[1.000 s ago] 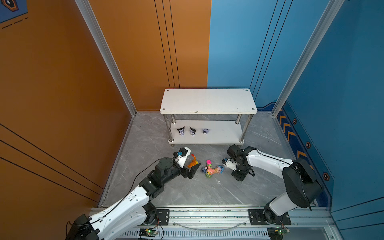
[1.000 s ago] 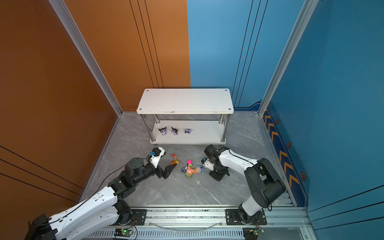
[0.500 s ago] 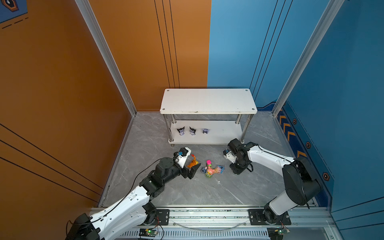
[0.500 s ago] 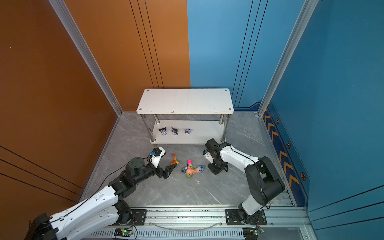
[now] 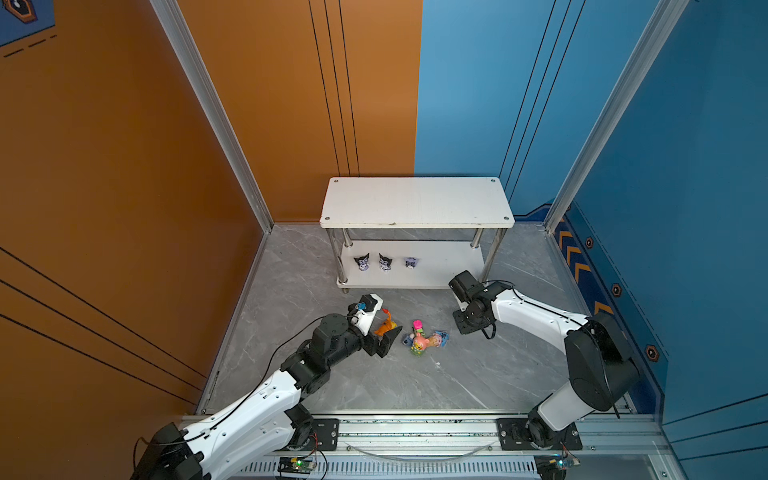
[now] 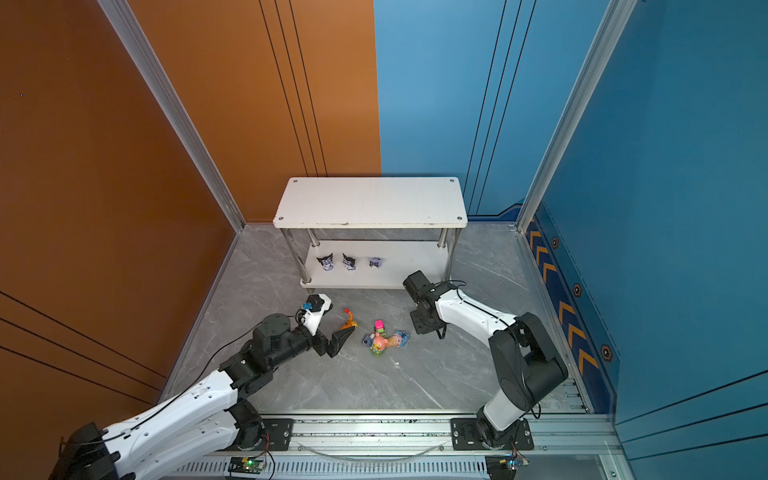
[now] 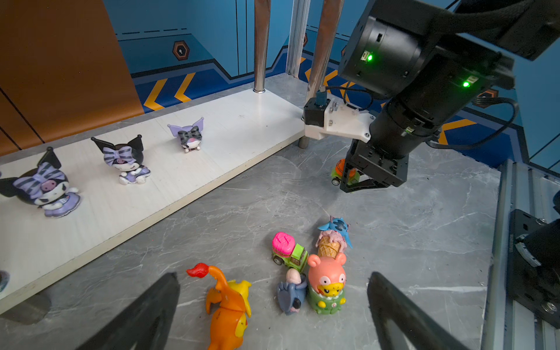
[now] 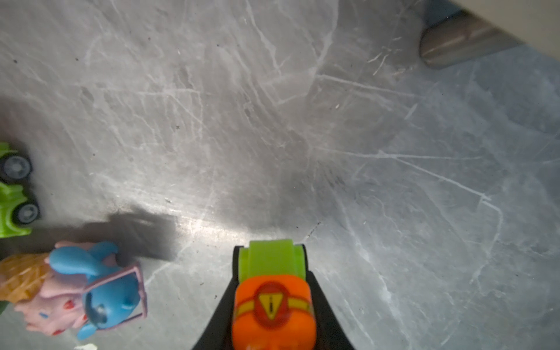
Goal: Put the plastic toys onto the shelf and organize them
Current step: 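Lift the orange-and-green toy truck with the right gripper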
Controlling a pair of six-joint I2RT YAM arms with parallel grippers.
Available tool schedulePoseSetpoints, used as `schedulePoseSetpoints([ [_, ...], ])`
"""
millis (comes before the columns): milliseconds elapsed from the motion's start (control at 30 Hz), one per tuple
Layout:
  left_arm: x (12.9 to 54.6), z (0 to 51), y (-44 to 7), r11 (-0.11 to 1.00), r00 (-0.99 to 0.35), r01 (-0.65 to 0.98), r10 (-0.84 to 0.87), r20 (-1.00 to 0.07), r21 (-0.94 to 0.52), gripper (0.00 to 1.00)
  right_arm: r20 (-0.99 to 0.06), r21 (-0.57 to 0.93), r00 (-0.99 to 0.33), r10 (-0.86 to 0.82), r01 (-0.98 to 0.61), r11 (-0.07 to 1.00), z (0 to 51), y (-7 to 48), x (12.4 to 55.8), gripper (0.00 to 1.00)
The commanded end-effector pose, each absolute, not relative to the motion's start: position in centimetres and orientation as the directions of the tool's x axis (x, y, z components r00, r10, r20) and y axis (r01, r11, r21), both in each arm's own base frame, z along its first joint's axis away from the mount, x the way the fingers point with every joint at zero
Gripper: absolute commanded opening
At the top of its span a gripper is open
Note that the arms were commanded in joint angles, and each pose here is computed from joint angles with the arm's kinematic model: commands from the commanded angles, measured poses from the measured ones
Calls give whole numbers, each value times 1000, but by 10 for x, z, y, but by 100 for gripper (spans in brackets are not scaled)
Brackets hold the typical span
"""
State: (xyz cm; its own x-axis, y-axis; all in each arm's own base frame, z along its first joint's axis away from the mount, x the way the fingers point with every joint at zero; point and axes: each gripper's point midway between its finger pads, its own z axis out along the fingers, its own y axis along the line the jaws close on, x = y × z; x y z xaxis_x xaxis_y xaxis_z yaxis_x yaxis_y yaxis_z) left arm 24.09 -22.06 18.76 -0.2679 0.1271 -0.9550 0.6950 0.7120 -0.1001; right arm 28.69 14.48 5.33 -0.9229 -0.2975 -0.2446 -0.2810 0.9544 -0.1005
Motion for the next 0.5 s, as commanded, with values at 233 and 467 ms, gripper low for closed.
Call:
schedulePoseSetpoints([
  [233,245,196,-221,709,-262,696,105,-959,-112,98,-218,-54,-944,-248,-242,969,34,154,290,27],
  [467,245,196,-220,711,-266,694,103,-958,-116,98,-192,-26,-948,-254,-254,967,25,159,289,30],
])
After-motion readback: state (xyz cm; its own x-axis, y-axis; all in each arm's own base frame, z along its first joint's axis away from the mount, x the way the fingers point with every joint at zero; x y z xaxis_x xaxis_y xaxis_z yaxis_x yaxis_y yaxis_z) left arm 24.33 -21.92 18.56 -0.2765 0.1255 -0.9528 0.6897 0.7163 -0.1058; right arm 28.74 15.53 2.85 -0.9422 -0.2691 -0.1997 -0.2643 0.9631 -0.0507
